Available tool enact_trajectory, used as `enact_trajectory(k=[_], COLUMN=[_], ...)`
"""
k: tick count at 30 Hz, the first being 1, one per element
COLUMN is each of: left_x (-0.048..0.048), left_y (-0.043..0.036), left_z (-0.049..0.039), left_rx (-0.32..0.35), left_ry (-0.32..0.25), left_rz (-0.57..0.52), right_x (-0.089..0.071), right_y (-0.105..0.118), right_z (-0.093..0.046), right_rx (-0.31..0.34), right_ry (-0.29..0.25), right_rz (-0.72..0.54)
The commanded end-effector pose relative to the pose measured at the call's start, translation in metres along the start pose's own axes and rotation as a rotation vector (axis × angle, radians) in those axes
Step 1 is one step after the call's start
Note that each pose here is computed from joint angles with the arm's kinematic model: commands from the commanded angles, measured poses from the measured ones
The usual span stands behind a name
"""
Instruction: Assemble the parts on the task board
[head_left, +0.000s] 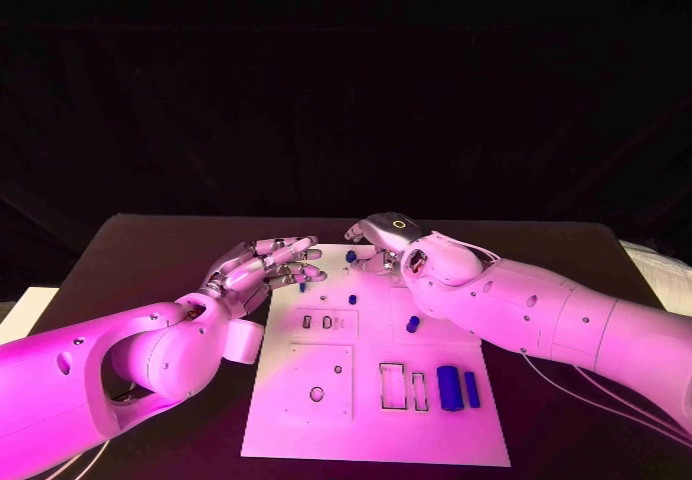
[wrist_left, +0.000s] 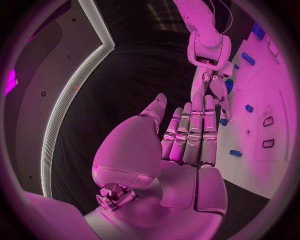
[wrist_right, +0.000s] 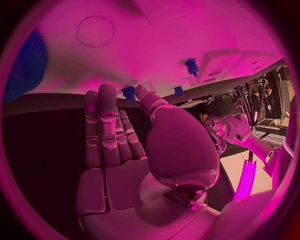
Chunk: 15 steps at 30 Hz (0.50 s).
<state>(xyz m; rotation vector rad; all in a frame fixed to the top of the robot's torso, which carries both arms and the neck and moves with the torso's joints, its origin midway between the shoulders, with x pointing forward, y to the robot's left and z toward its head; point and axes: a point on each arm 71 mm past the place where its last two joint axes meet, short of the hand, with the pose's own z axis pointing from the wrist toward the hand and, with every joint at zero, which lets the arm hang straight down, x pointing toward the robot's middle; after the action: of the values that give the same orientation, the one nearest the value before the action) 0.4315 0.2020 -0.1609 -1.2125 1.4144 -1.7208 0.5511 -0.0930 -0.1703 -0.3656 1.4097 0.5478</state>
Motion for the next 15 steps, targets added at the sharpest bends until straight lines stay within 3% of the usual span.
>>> enact_trajectory(k=[1,9,13,15], left_x=[0.0021,0.0018,0.001,0.0004], left_y=[-0.0011,0.0001,0.0007,0.001], left_z=[0.0007,0.0035,0.0046,0.0051], left_rx=[0.006,0.005,0.005,0.003], left_ry=[0.02,0.021,0.019,0.017], left_rz=[-0.01,-0.011,-0.01,-0.011], right_x=[-0.002,-0.019,-0.033,-0.039], right_y=[0.0,-0.014,-0.033,-0.047], right_z=[-0.001,-0.024,-0.045,-0.058], right_rx=[0.002,0.005,0.067,0.117], right_ry=[-0.026,-0.113,-0.131,-0.102], right_rz=[-0.002,0.077,0.166,0.192])
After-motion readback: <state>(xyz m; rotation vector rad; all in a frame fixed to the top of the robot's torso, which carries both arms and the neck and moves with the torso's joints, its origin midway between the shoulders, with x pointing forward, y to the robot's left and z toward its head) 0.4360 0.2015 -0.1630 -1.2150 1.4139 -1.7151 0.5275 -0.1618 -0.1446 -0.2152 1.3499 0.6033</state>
